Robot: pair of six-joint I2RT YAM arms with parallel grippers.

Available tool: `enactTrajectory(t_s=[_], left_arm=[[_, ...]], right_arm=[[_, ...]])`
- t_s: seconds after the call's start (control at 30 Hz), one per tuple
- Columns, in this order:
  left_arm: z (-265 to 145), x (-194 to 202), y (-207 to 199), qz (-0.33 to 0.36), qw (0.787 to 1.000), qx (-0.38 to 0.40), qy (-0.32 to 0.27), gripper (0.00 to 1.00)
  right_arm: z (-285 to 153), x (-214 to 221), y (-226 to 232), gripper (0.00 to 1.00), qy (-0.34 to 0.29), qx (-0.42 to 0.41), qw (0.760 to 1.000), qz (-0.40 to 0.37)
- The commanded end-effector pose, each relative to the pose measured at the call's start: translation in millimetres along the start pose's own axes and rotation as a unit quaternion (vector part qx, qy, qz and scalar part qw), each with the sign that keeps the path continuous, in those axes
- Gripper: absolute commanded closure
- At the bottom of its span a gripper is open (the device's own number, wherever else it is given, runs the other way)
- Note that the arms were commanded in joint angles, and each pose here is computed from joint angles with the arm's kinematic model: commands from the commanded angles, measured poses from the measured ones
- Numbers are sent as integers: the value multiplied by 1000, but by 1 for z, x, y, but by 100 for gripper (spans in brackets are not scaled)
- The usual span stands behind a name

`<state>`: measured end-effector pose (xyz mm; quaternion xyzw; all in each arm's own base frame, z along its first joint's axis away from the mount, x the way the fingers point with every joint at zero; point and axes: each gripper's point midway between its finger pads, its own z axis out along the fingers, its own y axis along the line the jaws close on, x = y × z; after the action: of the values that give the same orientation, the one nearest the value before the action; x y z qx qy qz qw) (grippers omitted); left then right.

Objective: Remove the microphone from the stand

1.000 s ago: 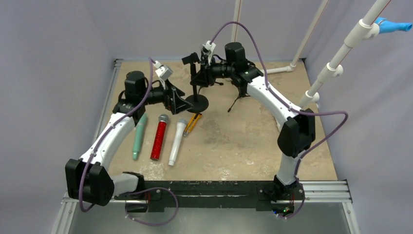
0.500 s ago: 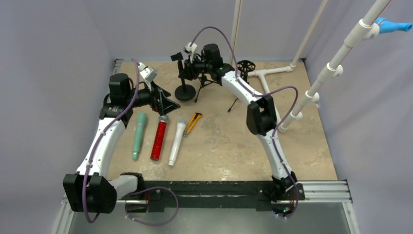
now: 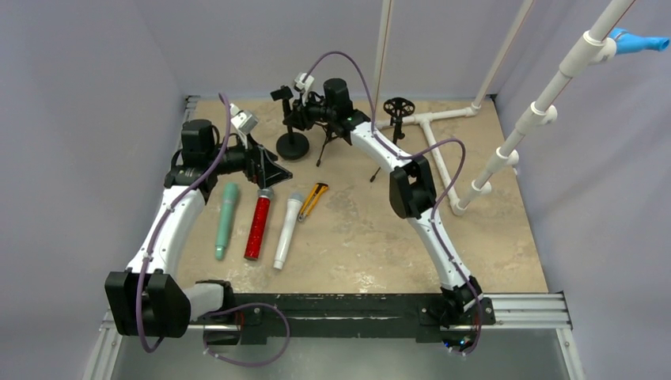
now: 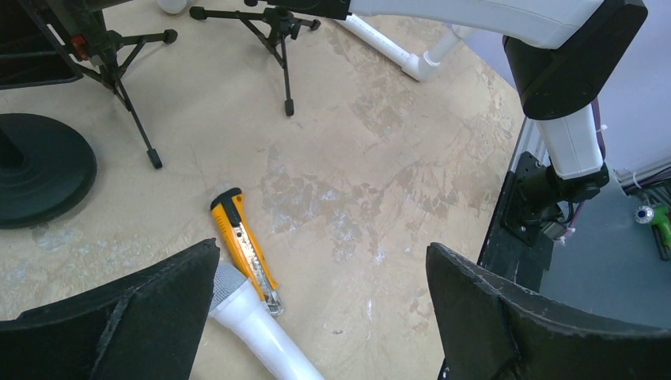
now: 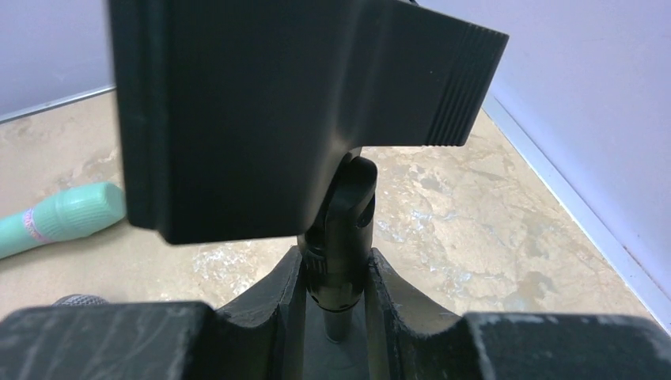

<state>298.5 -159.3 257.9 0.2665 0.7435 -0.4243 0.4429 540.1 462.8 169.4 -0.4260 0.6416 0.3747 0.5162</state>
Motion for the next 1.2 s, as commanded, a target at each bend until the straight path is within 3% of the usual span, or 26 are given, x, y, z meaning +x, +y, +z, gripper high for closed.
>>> enactTrajectory(t_s=[0.0,0.5,0.73,0.8,0.9,1.17], left_arm=[[-2,-5,-3,24,1000,14,-8,0],[1,9,-2,29,999,31,2,0],[-1,12,-4,30,999,36,7,1],[-2,12,-4,30,999,34,6,1],[-3,10,-4,31,999,33,4,1],[-7,0,-9,38,999,31,-7,0]], right_arm=[[1,-73,-2,100,-93,24,993,-73],[25,-39,0,100,-93,45,991,-88],[27,-29,8,78,-70,41,993,-81],[25,-31,9,64,-66,44,994,-78],[20,-38,8,53,-62,53,994,-80],[2,-56,15,50,-45,56,994,-82]])
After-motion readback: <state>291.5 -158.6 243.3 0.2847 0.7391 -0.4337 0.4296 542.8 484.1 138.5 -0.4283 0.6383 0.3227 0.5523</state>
